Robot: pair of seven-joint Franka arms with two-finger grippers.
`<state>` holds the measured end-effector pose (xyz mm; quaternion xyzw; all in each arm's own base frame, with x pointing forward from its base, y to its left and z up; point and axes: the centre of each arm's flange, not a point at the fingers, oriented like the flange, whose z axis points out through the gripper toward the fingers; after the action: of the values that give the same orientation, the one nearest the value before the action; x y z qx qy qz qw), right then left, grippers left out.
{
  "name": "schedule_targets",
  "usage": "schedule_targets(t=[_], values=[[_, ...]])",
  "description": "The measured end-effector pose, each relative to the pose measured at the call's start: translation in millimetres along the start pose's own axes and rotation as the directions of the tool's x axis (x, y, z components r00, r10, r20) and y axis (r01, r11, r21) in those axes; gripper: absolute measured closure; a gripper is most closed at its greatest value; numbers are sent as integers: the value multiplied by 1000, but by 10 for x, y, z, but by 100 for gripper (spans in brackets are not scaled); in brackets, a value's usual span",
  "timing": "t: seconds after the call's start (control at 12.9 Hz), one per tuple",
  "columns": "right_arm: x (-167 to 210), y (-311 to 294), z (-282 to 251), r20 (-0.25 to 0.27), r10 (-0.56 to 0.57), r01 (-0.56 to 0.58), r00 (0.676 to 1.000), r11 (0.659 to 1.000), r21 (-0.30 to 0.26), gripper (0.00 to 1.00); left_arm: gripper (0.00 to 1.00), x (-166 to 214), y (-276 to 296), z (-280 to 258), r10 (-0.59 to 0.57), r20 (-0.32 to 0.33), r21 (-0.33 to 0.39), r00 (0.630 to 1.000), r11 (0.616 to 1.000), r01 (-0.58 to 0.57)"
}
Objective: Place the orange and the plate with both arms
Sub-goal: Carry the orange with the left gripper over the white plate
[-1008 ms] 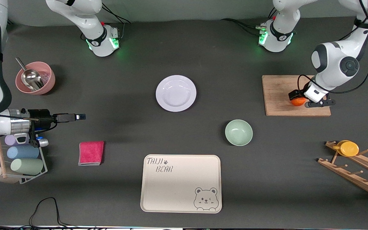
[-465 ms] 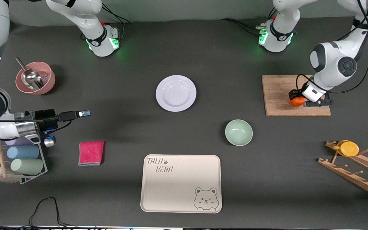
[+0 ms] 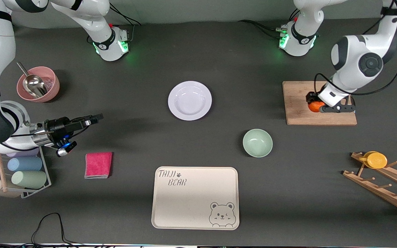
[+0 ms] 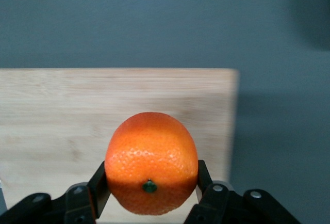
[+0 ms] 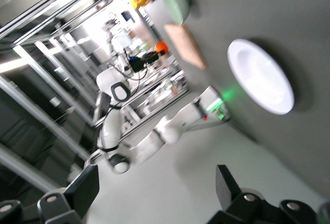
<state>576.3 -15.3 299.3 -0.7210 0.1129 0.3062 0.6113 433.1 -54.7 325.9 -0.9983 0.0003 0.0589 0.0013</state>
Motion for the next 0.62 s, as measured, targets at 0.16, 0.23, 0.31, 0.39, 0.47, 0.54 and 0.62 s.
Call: schedule_targets(t=[0.16, 0.23, 0.31, 0.39, 0.47, 0.54, 0.62], values=[[-49, 208, 104, -15, -2, 2, 1000, 999, 32, 0, 31, -84, 997, -652, -14, -11, -13, 1000, 1000, 13], [-57, 312, 144, -42, -64, 65, 997, 997, 28, 0, 31, -150, 1347, -827, -25, -21, -16, 999, 1000, 25], [-60, 452, 217, -68, -174, 175, 982, 984, 16, 0, 31, -238, 1682, -937, -47, -29, -28, 998, 999, 46], [-50, 634, 329, -90, -289, 290, 953, 957, -8, 0, 31, -356, 2035, -991, -69, -28, -50, 997, 996, 68], [-42, 834, 440, -100, -384, 383, 918, 923, -32, 0, 31, -465, 2343, -997, -88, -18, -63, 996, 994, 87], [-46, 1037, 531, -106, -435, 432, 894, 900, -50, 0, 31, -540, 2615, -987, -108, -8, -71, 994, 992, 107], [-71, 1212, 597, -110, -460, 456, 881, 888, -57, 0, 31, -584, 2883, -964, -130, -3, -82, 992, 988, 129]])
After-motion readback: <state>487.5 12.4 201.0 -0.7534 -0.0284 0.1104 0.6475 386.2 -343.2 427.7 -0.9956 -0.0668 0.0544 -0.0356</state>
